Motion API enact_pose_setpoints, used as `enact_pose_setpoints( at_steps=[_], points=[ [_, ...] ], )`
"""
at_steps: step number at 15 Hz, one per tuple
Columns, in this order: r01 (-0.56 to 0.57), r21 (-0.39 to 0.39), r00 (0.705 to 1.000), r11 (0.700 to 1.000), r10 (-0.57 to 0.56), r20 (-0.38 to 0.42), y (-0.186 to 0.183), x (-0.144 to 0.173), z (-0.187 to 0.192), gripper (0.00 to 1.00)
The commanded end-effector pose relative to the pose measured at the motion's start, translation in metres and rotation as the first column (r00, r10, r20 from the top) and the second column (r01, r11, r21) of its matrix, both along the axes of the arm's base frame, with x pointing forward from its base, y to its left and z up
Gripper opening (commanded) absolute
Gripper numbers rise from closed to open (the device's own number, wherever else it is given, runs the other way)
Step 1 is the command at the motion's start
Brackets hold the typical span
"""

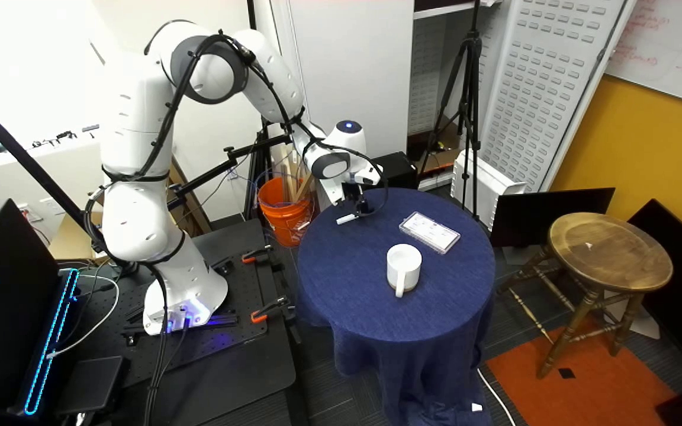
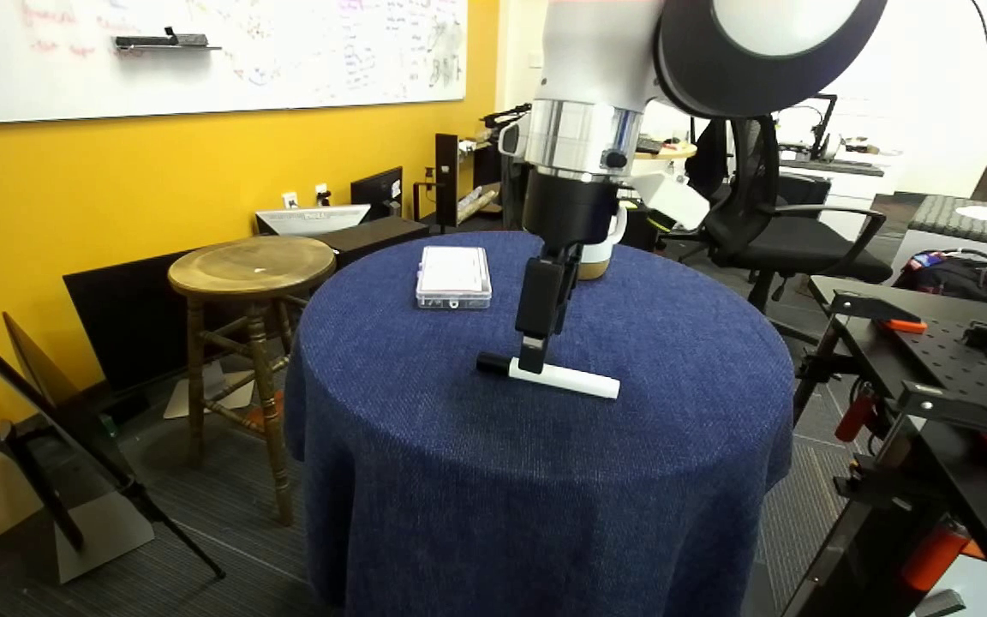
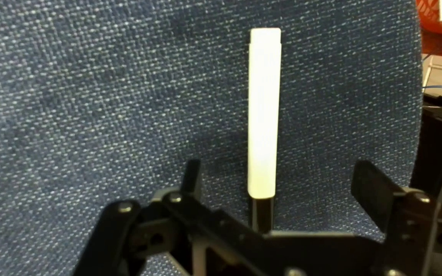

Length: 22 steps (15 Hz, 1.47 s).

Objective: Rotate the marker

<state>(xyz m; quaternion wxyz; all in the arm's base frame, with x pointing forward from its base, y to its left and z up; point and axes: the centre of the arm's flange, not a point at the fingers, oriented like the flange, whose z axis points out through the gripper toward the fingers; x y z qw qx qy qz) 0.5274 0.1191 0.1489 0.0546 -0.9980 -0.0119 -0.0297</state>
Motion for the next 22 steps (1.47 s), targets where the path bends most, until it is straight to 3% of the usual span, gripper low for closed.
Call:
enact_pose_setpoints(
  at_steps=[1,6,7,8,11,19,22],
  points=[
    [0.021,-0.028,1.0,0.999,-0.021,0.013,0.004,0.011,-0.007,1.0],
    [0.007,-0.051,1.0,0.999,-0.007,0.006,0.008,0.015,-0.016,1.0],
    [0.009,-0.053,1.0,0.999,-0.008,0.005,0.009,0.015,-0.018,0.94],
    [0.009,-0.054,1.0,0.999,-0.009,0.004,0.01,0.015,-0.019,0.73],
    [0.006,-0.055,1.0,0.998,-0.006,0.002,0.011,0.015,-0.021,0.6],
    [0.01,-0.059,1.0,0.998,-0.01,0.004,0.012,0.017,-0.02,0.0],
    [0.018,-0.062,1.0,0.998,-0.017,0.007,0.013,0.015,-0.018,0.05]
  ],
)
